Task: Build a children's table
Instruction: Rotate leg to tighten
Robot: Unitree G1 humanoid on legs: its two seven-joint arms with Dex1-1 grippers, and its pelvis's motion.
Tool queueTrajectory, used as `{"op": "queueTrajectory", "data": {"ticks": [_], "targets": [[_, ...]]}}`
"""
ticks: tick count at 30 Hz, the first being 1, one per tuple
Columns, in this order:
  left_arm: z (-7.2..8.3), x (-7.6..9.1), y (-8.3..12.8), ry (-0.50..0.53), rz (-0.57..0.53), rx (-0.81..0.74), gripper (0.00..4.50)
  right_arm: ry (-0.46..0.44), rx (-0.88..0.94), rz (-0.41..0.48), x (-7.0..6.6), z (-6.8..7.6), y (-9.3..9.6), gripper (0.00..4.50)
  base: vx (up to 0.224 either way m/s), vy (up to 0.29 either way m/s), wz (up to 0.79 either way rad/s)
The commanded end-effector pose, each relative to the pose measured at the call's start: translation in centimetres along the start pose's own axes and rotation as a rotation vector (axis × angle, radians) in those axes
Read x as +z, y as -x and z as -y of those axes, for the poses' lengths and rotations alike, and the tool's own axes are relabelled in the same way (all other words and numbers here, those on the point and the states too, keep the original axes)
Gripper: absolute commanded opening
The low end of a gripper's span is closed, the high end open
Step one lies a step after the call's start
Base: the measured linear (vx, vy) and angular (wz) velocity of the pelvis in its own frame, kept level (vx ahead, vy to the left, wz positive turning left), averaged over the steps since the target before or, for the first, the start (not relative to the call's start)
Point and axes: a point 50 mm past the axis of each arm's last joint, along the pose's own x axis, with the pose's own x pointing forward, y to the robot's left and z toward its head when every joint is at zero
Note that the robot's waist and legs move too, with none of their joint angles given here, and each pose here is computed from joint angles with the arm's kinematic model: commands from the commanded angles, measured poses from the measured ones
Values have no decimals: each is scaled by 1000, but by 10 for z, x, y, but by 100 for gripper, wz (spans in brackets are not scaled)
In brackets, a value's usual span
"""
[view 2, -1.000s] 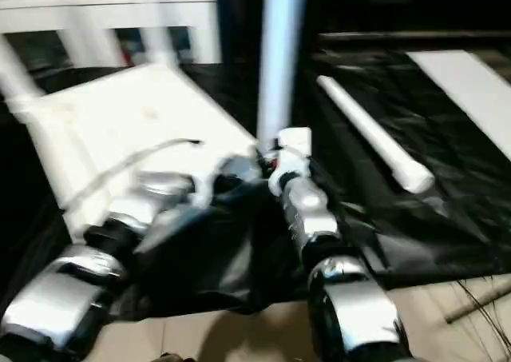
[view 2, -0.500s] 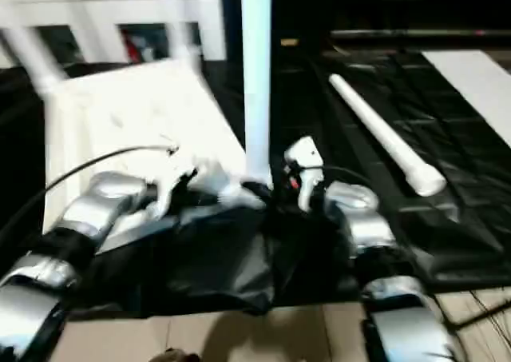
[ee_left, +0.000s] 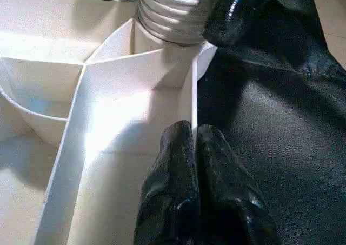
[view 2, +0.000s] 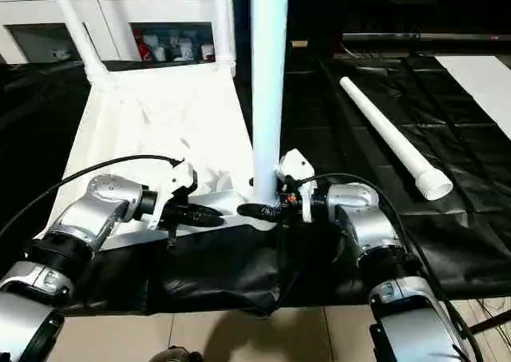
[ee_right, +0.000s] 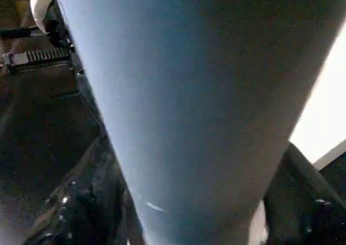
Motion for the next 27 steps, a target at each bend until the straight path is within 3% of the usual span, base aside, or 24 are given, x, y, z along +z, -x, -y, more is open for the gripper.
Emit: {"op": "queueTrajectory", "data": {"ticks": [1, 9, 12, 15, 19, 22, 24, 27], "targets": [[0, 16, 1, -59, 47, -19, 0, -4, 29, -4, 1, -2, -4, 290, 0, 0, 0], [-2, 16, 0, -51, 40, 7, 0, -45, -33, -42, -14, -3, -5, 272, 0, 0, 0], [-7, 14, -2, -25, 33, 84, 0, -85, -218, -52, -22, 6, -8, 272, 0, 0, 0], [-16, 17, -18, 67, 48, 260, 0, -252, -582, -18, -35, 16, -20, 271, 0, 0, 0], [-22, 22, -32, 148, 61, 392, 0, -381, -855, -35, -43, 22, -25, 270, 0, 0, 0], [-27, 29, -43, 211, 87, 512, 0, -482, -1008, -9, -39, 25, -33, 270, 0, 0, 0], [-28, 35, -49, 236, 115, 558, 0, -512, -1054, 27, -30, 26, -43, 270, 0, 0, 0], [-28, 40, -53, 223, 119, 564, 0, -451, -1011, 78, -10, 27, -58, 270, 0, 0, 0]]}}
